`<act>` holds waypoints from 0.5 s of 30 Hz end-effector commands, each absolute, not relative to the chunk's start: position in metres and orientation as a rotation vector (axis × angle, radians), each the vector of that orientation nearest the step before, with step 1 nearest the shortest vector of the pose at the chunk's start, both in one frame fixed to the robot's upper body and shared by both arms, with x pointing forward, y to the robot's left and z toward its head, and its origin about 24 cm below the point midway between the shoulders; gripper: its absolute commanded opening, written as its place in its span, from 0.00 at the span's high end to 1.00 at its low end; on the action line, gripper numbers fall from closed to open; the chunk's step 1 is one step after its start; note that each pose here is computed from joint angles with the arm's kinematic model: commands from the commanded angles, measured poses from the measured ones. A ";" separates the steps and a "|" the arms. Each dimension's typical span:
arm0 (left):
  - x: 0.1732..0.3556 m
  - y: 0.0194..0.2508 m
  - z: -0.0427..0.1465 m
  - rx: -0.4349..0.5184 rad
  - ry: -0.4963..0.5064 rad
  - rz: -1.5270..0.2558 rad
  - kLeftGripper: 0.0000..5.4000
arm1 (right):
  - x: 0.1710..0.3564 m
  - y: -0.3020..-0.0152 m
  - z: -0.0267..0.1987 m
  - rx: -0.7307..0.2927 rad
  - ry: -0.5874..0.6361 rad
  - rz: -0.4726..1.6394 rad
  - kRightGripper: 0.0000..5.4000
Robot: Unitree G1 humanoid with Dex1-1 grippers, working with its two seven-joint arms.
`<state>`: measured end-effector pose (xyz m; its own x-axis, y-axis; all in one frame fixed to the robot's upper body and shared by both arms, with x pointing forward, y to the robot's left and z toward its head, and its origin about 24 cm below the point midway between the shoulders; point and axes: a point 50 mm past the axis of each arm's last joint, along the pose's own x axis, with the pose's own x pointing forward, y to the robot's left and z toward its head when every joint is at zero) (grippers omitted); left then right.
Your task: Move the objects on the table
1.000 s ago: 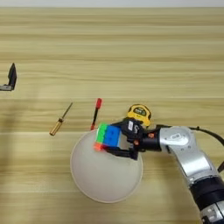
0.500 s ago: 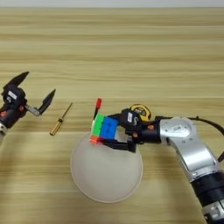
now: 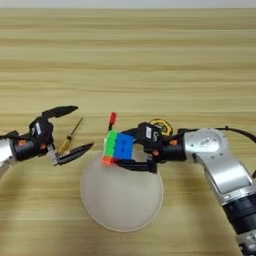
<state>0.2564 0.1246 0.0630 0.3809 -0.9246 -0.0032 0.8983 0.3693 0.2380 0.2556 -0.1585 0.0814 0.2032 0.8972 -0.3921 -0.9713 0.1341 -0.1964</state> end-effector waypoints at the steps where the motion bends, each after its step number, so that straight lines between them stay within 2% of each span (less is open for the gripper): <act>1: 0.256 0.125 0.073 0.193 -0.121 -1.287 0.00 | 0.260 -0.161 0.088 -0.541 0.224 1.396 0.39; 9: 0.249 0.122 0.087 0.138 -0.123 -1.402 0.00 | 0.262 -0.164 0.089 -0.633 0.274 1.439 0.39; 15: 0.247 0.114 0.085 0.133 -0.115 -1.438 0.00 | 0.259 -0.157 0.096 -0.661 0.247 1.484 0.39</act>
